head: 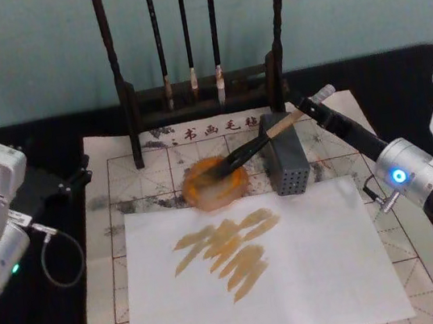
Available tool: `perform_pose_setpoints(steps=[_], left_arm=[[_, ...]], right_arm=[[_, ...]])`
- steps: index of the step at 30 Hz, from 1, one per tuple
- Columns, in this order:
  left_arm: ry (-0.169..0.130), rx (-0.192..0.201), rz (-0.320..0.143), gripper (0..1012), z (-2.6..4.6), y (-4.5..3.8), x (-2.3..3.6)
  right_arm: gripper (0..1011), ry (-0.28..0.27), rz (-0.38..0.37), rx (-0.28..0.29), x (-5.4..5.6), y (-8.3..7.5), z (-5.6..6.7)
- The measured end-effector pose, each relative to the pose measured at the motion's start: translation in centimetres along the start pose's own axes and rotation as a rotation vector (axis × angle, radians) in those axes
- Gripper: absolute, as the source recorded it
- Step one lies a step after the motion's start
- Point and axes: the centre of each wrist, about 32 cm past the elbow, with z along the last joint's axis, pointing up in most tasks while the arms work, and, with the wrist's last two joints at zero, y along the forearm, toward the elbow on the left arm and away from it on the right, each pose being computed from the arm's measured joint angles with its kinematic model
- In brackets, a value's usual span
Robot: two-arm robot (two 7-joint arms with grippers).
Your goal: Pick up the brush from the inkstone, write on the paper, then place the brush back to its original position.
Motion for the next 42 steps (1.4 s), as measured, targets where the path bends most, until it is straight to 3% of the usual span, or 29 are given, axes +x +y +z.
perform_pose_setpoints(steps=[9,22,32,42], left_arm=[[0.0,0.0,0.0,1001,0.0,0.0,0.0],[0.0,0.0,0.0,1001,0.0,0.0,0.0],[0.0,0.0,0.0,1001,0.0,0.0,0.0],[0.0,0.0,0.0,1001,0.0,0.0,0.0]], right_arm=[[1000,-0.11,-0.004,-0.025,0.0,-1.7,0.3],[1000,-0.34,-0.056,-0.092,-0.2,-5.0,0.9],[1000,-0.529,-0.143,-0.078,0.3,-4.7,0.5],[1000,-0.586,-0.226,-0.01,1.0,-3.6,-0.4]])
